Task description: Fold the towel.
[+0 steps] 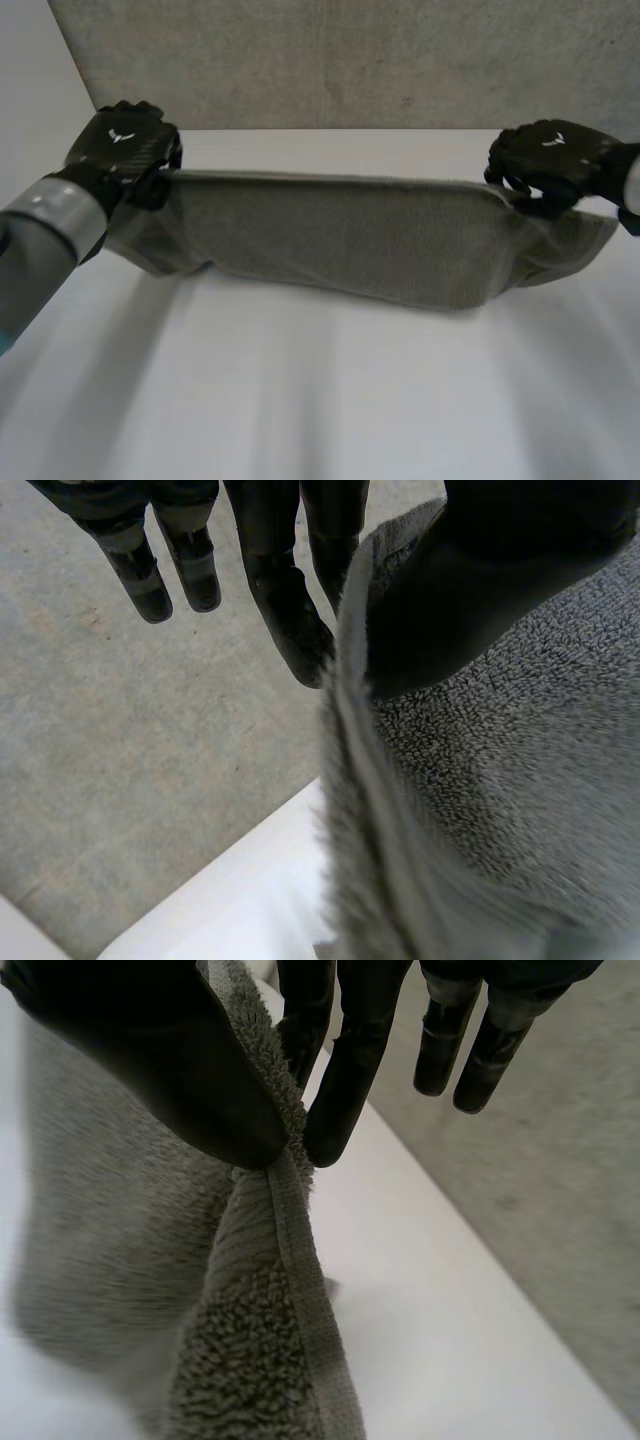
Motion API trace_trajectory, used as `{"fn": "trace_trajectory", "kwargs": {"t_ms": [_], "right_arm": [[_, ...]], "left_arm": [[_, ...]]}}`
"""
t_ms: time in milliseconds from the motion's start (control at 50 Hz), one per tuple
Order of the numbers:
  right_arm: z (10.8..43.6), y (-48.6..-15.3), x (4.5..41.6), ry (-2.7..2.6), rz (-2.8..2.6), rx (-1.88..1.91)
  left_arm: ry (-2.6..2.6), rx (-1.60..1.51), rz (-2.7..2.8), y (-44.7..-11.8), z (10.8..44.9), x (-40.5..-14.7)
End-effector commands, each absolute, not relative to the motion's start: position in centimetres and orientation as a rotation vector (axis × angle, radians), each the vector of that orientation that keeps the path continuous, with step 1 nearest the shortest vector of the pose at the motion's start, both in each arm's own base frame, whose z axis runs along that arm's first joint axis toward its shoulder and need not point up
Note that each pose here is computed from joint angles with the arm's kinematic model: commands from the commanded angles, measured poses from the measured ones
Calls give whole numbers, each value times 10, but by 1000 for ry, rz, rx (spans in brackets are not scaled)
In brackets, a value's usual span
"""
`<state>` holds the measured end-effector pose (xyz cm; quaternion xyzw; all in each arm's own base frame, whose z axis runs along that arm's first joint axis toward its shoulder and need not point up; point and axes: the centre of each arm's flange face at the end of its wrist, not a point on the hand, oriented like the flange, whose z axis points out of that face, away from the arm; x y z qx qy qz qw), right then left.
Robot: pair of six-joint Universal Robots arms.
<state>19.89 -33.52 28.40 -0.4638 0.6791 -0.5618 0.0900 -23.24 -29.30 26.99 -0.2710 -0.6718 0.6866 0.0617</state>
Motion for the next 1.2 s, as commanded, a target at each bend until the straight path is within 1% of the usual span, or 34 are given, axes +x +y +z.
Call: {"fn": "trace_trajectory", "kwargs": {"t_ms": [20, 40, 60, 80, 100, 120, 140, 160, 180, 200, 220, 280, 300, 360, 400, 420, 440, 460, 480, 500, 520, 540, 560, 580, 600, 620, 640, 660, 680, 700, 820, 940, 1080, 1200], "right_arm": [[310, -382, 233, 1949, -2104, -1403], [310, -382, 233, 1948, -2105, -1402], [330, -388, 239, 1868, -2249, -1377], [350, -389, 245, 1766, -2378, -1345], [350, -389, 245, 1765, -2379, -1344], [371, -386, 253, 1650, -2480, -1297], [389, -379, 258, 1550, -2544, -1246], [389, -379, 258, 1549, -2545, -1245], [409, -369, 259, 1462, -2591, -1195], [426, -360, 256, 1400, -2621, -1153], [426, -360, 256, 1399, -2621, -1152], [423, -352, 257, 1380, -2538, -1143], [411, -352, 257, 1409, -2476, -1158], [393, -348, 254, 1466, -2385, -1195], [383, -343, 253, 1495, -2337, -1215], [369, -341, 251, 1540, -2284, -1234], [369, -341, 251, 1540, -2284, -1234], [352, -339, 249, 1592, -2228, -1251], [335, -338, 245, 1649, -2173, -1271], [335, -338, 245, 1650, -2173, -1271], [318, -337, 241, 1705, -2121, -1288], [301, -334, 237, 1755, -2068, -1312], [300, -334, 237, 1755, -2067, -1312], [284, -331, 232, 1800, -2012, -1336], [284, -331, 232, 1800, -2012, -1336], [269, -327, 226, 1840, -1960, -1358], [254, -323, 221, 1870, -1908, -1380], [254, -323, 221, 1870, -1908, -1380], [244, -320, 216, 1890, -1869, -1399], [234, -316, 213, 1906, -1827, -1408], [221, -299, 208, 1923, -1751, -1415], [235, -273, 197, 1920, -1779, -1392], [275, -249, 168, 1900, -1880, -1336], [284, -245, 157, 1880, -1844, -1300]], "left_arm": [[-1900, -835, 2177, -342, 285, -259], [-1900, -835, 2177, -342, 285, -259], [-1836, -813, 2244, -348, 302, -260], [-1835, -813, 2244, -349, 302, -260], [-1746, -786, 2326, -353, 323, -261], [-1745, -785, 2327, -353, 323, -261], [-1629, -760, 2419, -355, 344, -264], [-1515, -733, 2499, -353, 364, -265], [-1514, -733, 2500, -353, 364, -265], [-1402, -707, 2573, -346, 385, -264], [-1303, -676, 2643, -337, 407, -260], [-1224, -650, 2707, -329, 420, -252], [-1224, -650, 2707, -329, 420, -252], [-1238, -673, 2695, -329, 410, -250], [-1335, -691, 2654, -333, 387, -246], [-1336, -691, 2653, -333, 387, -246], [-1411, -697, 2622, -337, 370, -241], [-1412, -697, 2622, -337, 370, -241], [-1503, -703, 2587, -341, 350, -232], [-1595, -714, 2537, -343, 327, -225], [-1596, -714, 2536, -343, 327, -225], [-1665, -735, 2472, -341, 306, -221], [-1720, -769, 2397, -335, 285, -222], [-1721, -769, 2396, -335, 285, -222], [-1771, -802, 2316, -328, 264, -222], [-1772, -803, 2315, -328, 264, -222], [-1827, -824, 2235, -320, 244, -221], [-1868, -845, 2163, -311, 227, -221], [-1869, -845, 2162, -311, 227, -221], [-1913, -855, 2098, -303, 212, -222], [-2017, -919, 1944, -275, 177, -224], [-2068, -950, 1857, -251, 175, -223], [-2093, -938, 1815, -219, 212, -216], [-2107, -932, 1800, -204, 232, -211]]}}
